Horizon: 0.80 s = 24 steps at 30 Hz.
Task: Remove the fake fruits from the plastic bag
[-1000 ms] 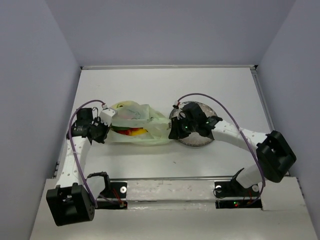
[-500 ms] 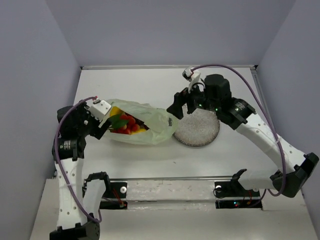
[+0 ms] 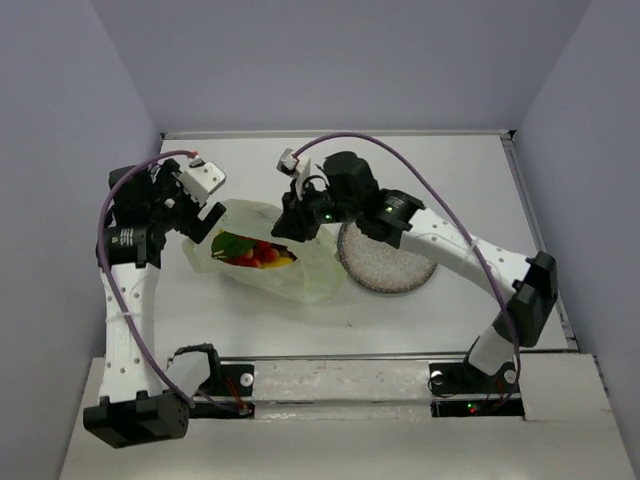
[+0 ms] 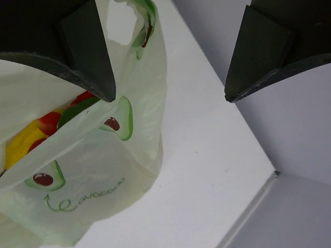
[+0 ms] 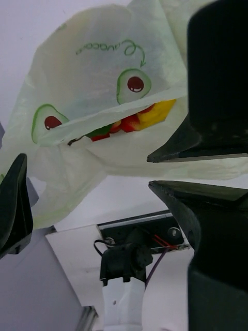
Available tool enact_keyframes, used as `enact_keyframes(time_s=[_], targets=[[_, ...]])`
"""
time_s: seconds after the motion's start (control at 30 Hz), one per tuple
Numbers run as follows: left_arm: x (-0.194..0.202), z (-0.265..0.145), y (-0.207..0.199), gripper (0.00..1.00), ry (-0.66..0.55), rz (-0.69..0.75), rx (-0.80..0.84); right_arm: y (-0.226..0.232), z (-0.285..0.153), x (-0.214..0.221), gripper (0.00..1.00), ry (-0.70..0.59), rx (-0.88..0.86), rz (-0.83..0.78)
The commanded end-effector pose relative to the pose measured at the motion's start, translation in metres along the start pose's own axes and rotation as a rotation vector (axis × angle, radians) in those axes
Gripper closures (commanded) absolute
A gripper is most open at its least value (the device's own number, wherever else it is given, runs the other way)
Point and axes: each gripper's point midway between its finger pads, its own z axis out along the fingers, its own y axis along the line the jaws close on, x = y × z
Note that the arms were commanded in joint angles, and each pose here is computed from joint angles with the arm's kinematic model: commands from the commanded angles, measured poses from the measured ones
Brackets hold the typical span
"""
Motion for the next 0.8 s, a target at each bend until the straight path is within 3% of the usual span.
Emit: enact_keyframes(time_s=[0.0, 0.17, 0.27, 0.37, 0.4, 0.47, 0.5, 0.57, 0.7, 0.77], targets=[[0.035, 0.025, -0.016, 0.01, 0.101, 0.061, 0.079, 0.025, 0.039, 0.014, 0.75, 0.038, -0.137, 0.026], [0.044, 0.037, -0.039, 0.01, 0.103, 0.073, 0.160, 0.022, 0.078, 0.053, 0.76, 0.116, -0.091, 0.029], [0.049, 0.046, -0.035, 0.04, 0.122, 0.042, 0.107, -0.001, 0.101, 0.073, 0.77, 0.149, 0.026, 0.091], [0.058, 0.049, -0.035, 0.27, 0.161, -0.043, 0.045, -0.038, 0.115, 0.081, 0.81, 0.144, 0.199, 0.089], [0.057, 0.052, -0.042, 0.48, 0.163, -0.044, 0.057, -0.044, 0.118, 0.082, 0.83, 0.143, 0.223, 0.083], [0.059, 0.050, -0.042, 0.69, 0.179, -0.061, 0.036, -0.047, 0.124, 0.078, 0.83, 0.133, 0.235, 0.092], [0.058, 0.049, -0.043, 0.85, 0.176, -0.080, 0.030, -0.056, 0.131, 0.088, 0.83, 0.145, 0.268, 0.107], [0.052, 0.048, -0.046, 0.98, 0.153, -0.091, 0.031, -0.062, 0.138, 0.087, 0.83, 0.133, 0.298, 0.131], [0.042, 0.045, -0.041, 1.00, 0.114, -0.131, -0.015, -0.079, 0.153, 0.096, 0.83, 0.133, 0.366, 0.155], [0.041, 0.042, -0.034, 1.00, 0.111, -0.159, -0.066, -0.098, 0.147, 0.092, 0.83, 0.096, 0.487, 0.183]])
